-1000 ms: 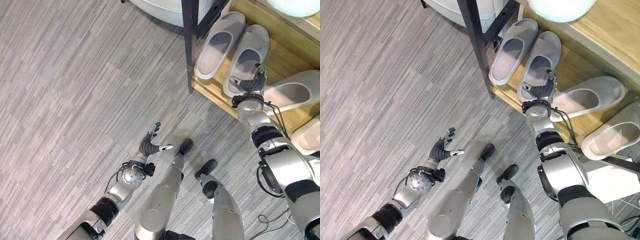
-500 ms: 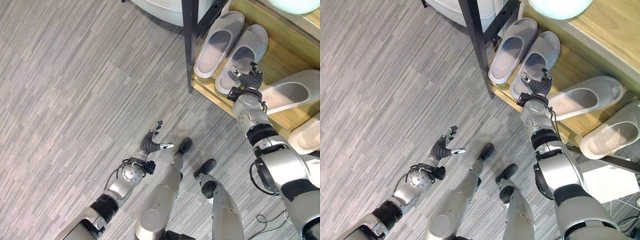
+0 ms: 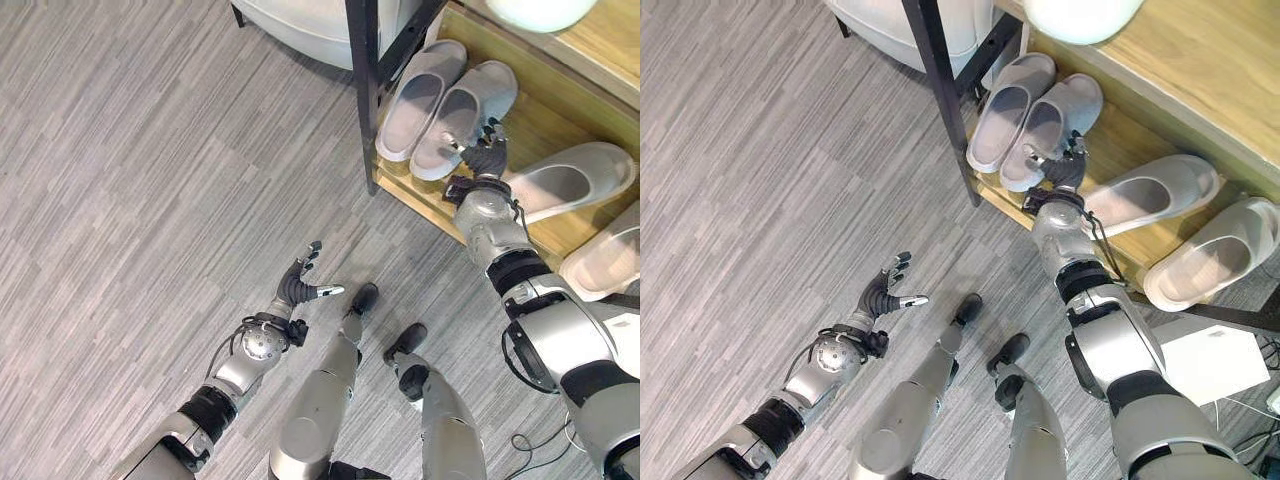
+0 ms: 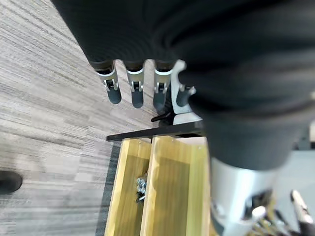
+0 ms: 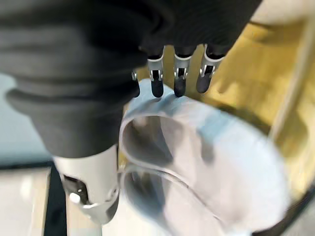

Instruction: Arrange the slippers neatly on the shoe rack.

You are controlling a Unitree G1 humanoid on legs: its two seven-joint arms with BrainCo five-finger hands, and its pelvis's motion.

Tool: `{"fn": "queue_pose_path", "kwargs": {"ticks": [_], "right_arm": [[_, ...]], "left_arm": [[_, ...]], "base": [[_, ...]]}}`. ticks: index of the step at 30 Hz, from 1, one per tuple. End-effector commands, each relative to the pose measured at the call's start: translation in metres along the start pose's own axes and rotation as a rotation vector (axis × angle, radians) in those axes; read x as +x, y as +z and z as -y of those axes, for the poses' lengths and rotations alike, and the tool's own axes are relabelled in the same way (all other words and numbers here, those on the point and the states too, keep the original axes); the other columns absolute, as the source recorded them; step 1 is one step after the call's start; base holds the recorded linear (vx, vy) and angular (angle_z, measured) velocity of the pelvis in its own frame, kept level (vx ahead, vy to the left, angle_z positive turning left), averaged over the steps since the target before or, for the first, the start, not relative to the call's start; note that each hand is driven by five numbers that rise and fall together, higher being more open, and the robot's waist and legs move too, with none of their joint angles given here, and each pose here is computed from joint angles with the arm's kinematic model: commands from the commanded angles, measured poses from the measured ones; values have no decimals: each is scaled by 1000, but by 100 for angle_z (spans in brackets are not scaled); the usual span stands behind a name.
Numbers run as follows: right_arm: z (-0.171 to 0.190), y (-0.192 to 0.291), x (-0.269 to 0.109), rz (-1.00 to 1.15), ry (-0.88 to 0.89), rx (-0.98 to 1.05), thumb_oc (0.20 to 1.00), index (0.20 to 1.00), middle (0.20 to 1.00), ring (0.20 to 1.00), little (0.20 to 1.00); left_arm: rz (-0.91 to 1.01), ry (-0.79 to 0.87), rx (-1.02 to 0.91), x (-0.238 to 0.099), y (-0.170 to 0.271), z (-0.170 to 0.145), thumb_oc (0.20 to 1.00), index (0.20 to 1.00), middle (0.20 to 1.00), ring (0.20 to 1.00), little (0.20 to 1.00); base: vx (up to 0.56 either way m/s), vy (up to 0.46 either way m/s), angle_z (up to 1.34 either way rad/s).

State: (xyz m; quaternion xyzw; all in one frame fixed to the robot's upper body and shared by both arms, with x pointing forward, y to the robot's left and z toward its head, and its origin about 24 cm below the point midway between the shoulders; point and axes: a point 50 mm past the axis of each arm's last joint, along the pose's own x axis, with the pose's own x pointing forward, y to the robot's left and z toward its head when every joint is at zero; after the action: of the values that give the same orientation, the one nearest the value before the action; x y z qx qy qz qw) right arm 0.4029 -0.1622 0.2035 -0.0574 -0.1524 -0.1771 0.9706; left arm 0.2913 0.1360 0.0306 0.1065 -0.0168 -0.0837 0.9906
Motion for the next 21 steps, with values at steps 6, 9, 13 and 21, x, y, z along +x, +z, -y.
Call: {"fn": "queue_pose_path", "kwargs": {"ticks": [6,9,13,21], "right_arm": [[-22,3,-21,121,55,-90,1000,1000,1000,1000,1000],[-22,-21,-31,59,111,-153,1000,1000,1000,1000,1000],[-26,-58,-55,-53,191,-178,1000,1000,1000,1000,1000],[-15,-101,-114,-169,338,-123,1000,1000,1000,1000,1000]], "left_arm": [[-14,25,18,-21,-11,-10,1000,1000,1000,1000,1000],[-67,29,7,-28,-23,-11,1000,1000,1000,1000,1000],[-125,47,-12,-39,-35,-12,1000,1000,1000,1000,1000],[-180,82,-13,-54,-47,-18,1000,1000,1000,1000,1000]], "base": [[-46,-33,-14],[-25,-36,-13],[-55,-28,-8],[-17,-10,-8]]}}
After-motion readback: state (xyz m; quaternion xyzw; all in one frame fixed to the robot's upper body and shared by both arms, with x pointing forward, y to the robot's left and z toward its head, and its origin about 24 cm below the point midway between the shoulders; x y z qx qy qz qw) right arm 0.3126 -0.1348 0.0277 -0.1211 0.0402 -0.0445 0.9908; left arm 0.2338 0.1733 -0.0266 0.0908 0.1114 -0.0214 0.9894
